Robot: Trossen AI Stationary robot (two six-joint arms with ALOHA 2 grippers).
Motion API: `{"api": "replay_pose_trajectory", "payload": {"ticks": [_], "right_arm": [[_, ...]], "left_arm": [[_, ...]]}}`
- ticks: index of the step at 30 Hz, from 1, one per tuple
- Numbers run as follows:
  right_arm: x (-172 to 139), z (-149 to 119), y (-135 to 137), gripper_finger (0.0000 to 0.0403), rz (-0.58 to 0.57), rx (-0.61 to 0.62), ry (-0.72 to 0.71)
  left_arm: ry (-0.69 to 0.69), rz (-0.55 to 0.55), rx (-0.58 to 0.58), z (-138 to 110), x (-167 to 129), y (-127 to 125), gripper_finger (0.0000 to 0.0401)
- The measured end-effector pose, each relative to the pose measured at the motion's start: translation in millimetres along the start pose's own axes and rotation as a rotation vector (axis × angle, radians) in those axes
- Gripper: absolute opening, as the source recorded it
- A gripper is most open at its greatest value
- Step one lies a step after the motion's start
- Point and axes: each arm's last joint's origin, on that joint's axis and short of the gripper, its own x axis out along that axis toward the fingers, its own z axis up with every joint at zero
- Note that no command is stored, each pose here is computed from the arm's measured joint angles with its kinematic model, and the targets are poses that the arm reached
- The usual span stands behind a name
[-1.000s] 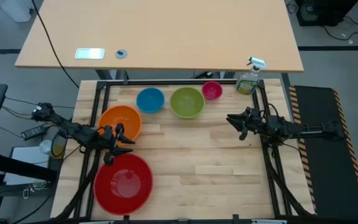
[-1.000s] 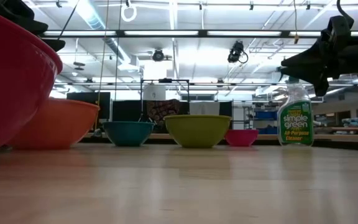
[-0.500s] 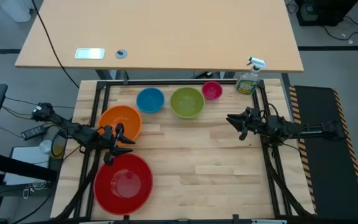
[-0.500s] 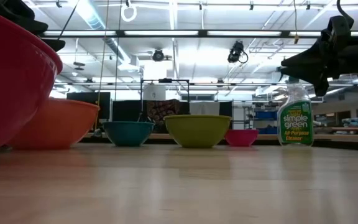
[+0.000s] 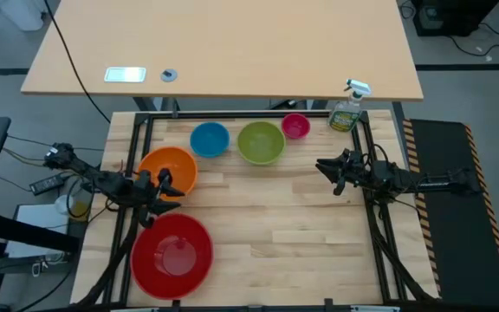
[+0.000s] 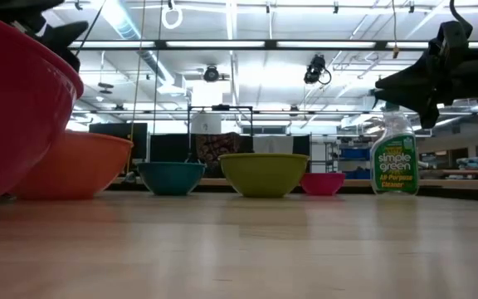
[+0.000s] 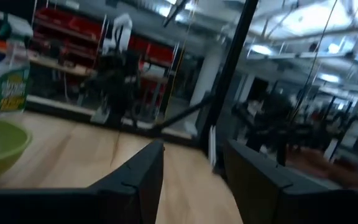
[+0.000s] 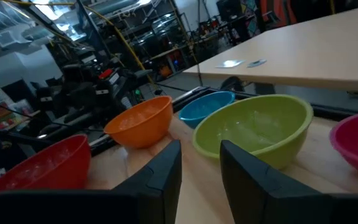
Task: Nest bowls inside each other
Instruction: Stack the orange bowl on top of the red bowl
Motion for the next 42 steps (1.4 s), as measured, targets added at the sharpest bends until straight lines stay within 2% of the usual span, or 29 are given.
{"api": "replay_pose_trajectory", "payload": {"ticks": [4,8,13,15,18,20,23,26,28,32,34,37,42], "right_arm": [[0,1,0,0.0119,-0.018,-0.009,-0.014],[0,5,2,0.0119,0.004,0.012,-0.057],[-2,21,6,0.0119,0.038,0.155,-0.218],[-4,29,8,0.0119,0.096,0.159,-0.290],[-6,45,10,0.0119,0.023,0.143,-0.396],[-5,51,12,0.0119,-0.015,0.128,-0.414],[3,55,18,0.0119,0.028,0.114,-0.345],[18,69,32,0.0119,0.094,0.077,-0.267],[37,77,44,0.0119,0.089,0.038,-0.160],[89,91,70,0.0119,0.058,-0.074,0.050],[118,93,85,0.0119,0.083,-0.146,0.126],[162,87,105,0.0119,0.125,-0.255,0.227],[221,71,129,0.0119,0.135,-0.400,0.346]], "left_arm": [[-0.033,-0.008,0.025,3,0,-1,0.0172],[-0.056,-0.044,0.130,6,0,-2,0.0172],[-0.034,-0.055,0.176,13,1,-5,0.0172],[-0.014,-0.045,0.197,21,2,-6,0.0172],[0.047,-0.017,0.226,35,3,-9,0.0172],[0.080,0.000,0.222,47,4,-11,0.0172],[0.160,0.028,0.223,58,6,-13,0.0172],[0.247,0.063,0.236,63,8,-14,0.0172],[0.267,0.082,0.247,67,11,-16,0.0172],[0.300,0.120,0.271,73,18,-18,0.0172],[0.319,0.135,0.281,75,20,-19,0.0172],[0.360,0.140,0.281,77,19,-20,0.0172],[0.421,0.152,0.216,74,15,-21,0.0172]]}}
